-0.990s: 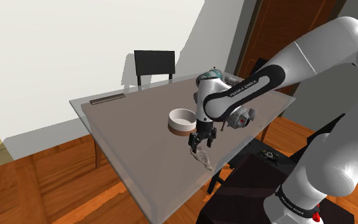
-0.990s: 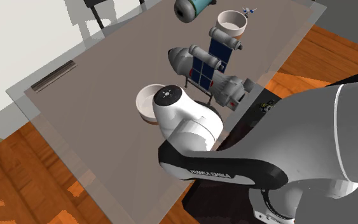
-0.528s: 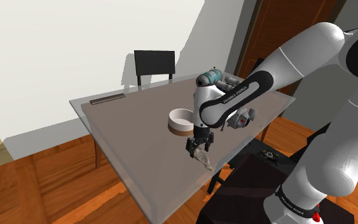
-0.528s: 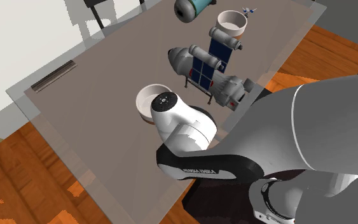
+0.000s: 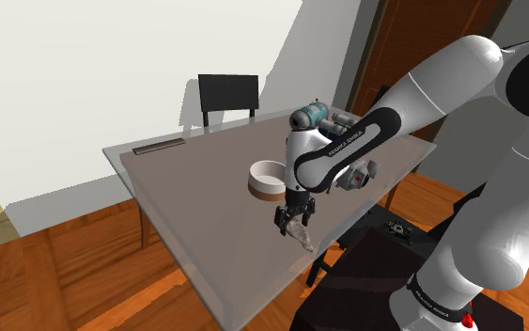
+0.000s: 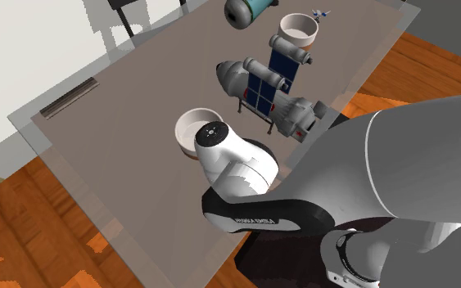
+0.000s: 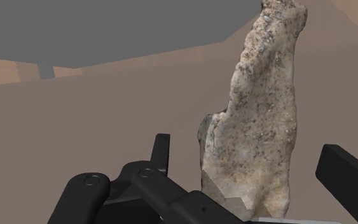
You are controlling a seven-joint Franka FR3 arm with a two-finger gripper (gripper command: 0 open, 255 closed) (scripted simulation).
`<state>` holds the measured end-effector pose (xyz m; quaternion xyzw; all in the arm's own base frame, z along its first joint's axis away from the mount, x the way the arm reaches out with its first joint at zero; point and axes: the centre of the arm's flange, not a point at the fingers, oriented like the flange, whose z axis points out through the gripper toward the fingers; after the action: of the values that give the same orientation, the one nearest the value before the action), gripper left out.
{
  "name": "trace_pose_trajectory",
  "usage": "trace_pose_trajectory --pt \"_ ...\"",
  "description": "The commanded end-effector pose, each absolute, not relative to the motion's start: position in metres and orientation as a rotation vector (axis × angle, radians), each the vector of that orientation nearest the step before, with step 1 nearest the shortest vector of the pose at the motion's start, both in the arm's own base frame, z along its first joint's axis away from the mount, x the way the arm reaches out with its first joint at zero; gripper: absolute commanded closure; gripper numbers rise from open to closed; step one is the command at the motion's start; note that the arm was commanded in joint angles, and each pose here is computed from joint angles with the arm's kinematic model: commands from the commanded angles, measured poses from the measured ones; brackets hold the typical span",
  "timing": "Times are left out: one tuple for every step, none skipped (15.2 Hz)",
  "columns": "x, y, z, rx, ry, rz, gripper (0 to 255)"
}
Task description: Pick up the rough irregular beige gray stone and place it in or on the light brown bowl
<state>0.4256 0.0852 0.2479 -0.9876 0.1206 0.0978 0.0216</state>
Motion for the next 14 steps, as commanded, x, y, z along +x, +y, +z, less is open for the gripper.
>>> trace_pose_trajectory --pt "0.426 0.085 0.248 -3.061 0.374 0.303 255" --pt "0.426 0.085 0.248 -3.061 0.374 0.303 255" --pt "0.426 0.085 0.248 -3.061 0.374 0.303 255" --pt "0.426 0.085 0.248 -3.061 0.374 0.303 255" --pt "0.426 0.085 0.249 -3.061 0.374 0.303 255" --pt "0.426 0.084 0.248 -3.061 0.374 0.303 255" --pt "0.427 0.085 0.249 -3.061 0.374 0.303 255" --pt "0.427 0.085 0.249 -3.061 0.374 0.303 255" --pt "0.427 0.086 0.249 -3.061 0.374 0.303 255" --pt "0.426 0.085 0.248 -3.061 0.374 0.303 255" --pt "0.426 0.085 0.253 -3.061 0.374 0.303 255" --pt "0.426 0.085 0.258 -3.061 0.374 0.303 255" --pt "0.426 0.085 0.264 -3.061 0.374 0.303 255" --pt "0.426 0.085 0.269 -3.061 0.374 0.303 255"
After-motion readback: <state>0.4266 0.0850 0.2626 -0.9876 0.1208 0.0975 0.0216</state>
